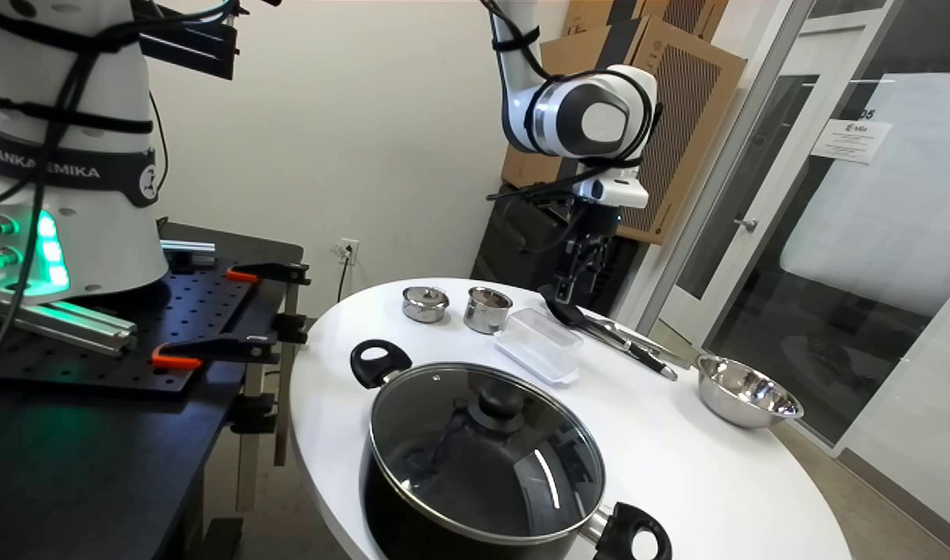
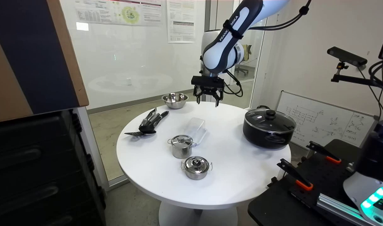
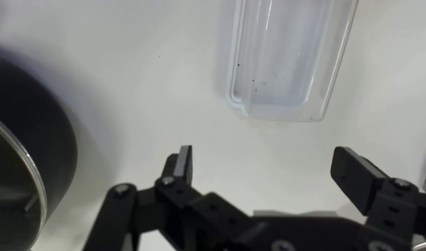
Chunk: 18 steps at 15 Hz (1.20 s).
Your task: Put the clear box on the table
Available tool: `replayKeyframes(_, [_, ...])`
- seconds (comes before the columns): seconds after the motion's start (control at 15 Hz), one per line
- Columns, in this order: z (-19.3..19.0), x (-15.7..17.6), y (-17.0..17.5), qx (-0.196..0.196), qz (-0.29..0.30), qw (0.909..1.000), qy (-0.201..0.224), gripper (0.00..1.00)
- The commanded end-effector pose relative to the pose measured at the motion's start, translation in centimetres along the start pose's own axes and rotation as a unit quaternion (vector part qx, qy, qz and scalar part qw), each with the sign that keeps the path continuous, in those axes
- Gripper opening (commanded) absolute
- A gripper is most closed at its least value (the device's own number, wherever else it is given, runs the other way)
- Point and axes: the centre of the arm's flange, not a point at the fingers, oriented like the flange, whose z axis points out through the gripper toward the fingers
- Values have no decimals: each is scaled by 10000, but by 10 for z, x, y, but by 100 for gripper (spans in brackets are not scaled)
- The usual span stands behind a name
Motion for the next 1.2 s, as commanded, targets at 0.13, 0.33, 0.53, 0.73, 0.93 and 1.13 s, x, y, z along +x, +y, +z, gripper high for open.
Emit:
replayKeyframes(0.13, [0,12,-16,49,17,10000,63,100])
replayKeyframes(0.33, [-4,25,-45,124,-113,9998,132,100])
replayKeyframes(0.53, [-1,32,-77,122,-348,9993,109,100])
replayKeyframes(0.73, [7,25,-96,-106,-610,9981,14,100])
replayKeyframes(0.93, [15,8,-101,-290,-782,9965,-47,100])
replayKeyframes(1.13, [26,-10,-104,-353,-813,9961,-52,100])
